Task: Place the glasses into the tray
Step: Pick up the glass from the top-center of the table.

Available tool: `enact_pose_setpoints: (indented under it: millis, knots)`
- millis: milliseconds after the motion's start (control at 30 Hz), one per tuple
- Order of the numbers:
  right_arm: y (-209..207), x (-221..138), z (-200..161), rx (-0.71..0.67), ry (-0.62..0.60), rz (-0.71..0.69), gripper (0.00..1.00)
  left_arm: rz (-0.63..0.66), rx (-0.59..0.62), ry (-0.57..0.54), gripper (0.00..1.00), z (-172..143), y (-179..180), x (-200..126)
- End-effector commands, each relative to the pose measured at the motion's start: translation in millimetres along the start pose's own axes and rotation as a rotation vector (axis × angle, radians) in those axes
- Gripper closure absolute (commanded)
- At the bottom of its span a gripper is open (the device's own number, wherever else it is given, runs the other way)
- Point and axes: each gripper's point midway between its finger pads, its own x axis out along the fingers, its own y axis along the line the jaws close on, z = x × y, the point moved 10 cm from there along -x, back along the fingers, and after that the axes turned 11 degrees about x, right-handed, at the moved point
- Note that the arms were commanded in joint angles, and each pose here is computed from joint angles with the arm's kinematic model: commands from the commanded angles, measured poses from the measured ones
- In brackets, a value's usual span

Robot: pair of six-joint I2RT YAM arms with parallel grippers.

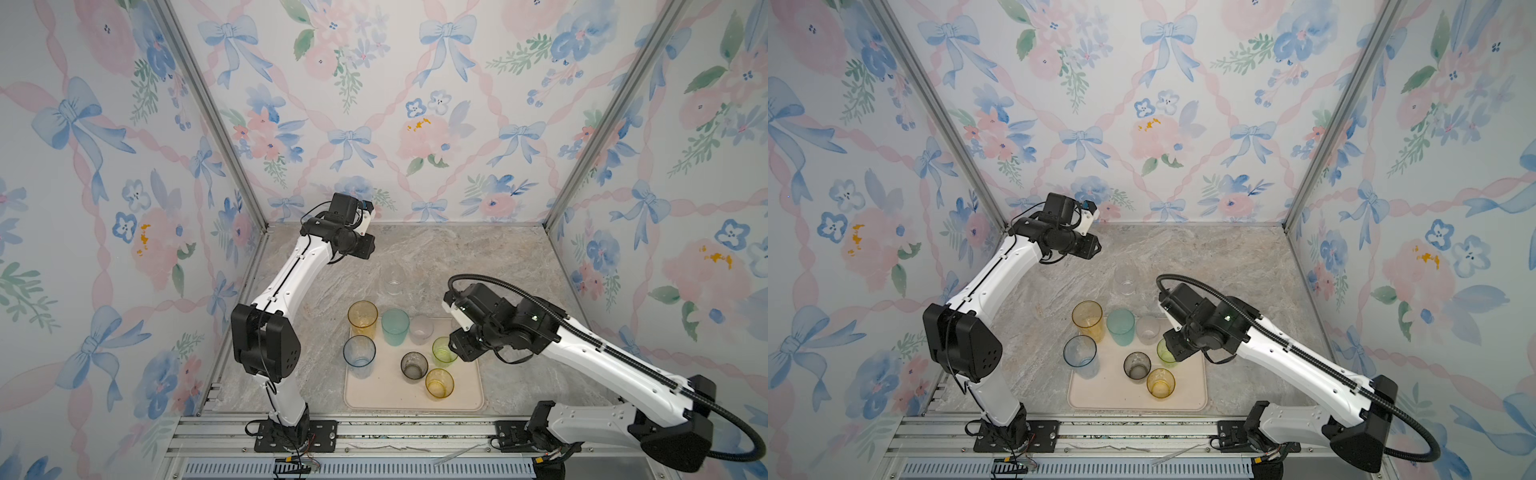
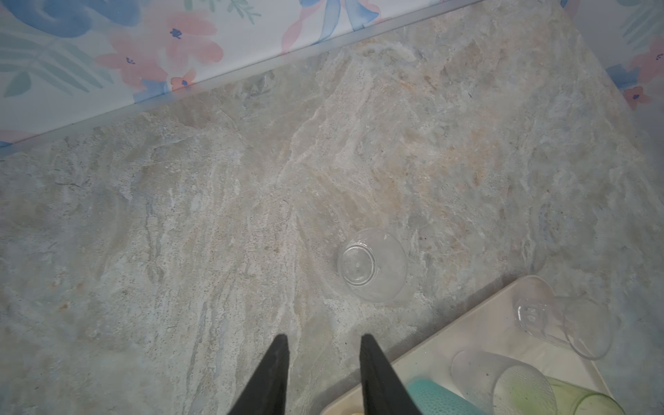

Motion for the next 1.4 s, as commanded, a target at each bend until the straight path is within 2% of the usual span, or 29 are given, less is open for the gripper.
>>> enact_pose_setpoints:
  millis: [0, 167, 367, 600, 867, 1367]
  knots:
    - [-17.2, -21.8, 8.2, 0.072, -0.036, -0.005, 0.51, -0.071, 0.037, 0.113, 0.64, -11.9, -15.1, 15.7]
    - [-32.2, -31.9, 33.9, 0.2, -0.096, -0.03, 0.5, -0.1, -0.003, 0.186, 0.62, -28.0, -18.9, 31.9]
    - [-52.1, -26.5, 60.0, 0.308, -0.155, -0.027, 0.5, -0.119, -0.041, 0.209, 0.63, -27.1, -20.8, 47.9]
    - [-68.9, -22.3, 69.7, 0.346, -0.169, -0.017, 0.5, -0.116, -0.053, 0.224, 0.64, -19.2, -21.5, 68.4]
    - [-82.1, -23.7, 73.8, 0.378, -0.189, -0.004, 0.5, -0.054, -0.055, 0.228, 0.65, -7.0, -12.9, 88.9]
    - [-96.3, -24.6, 78.9, 0.401, -0.196, -0.003, 0.5, -0.047, -0.052, 0.288, 0.65, -13.0, -12.0, 123.4]
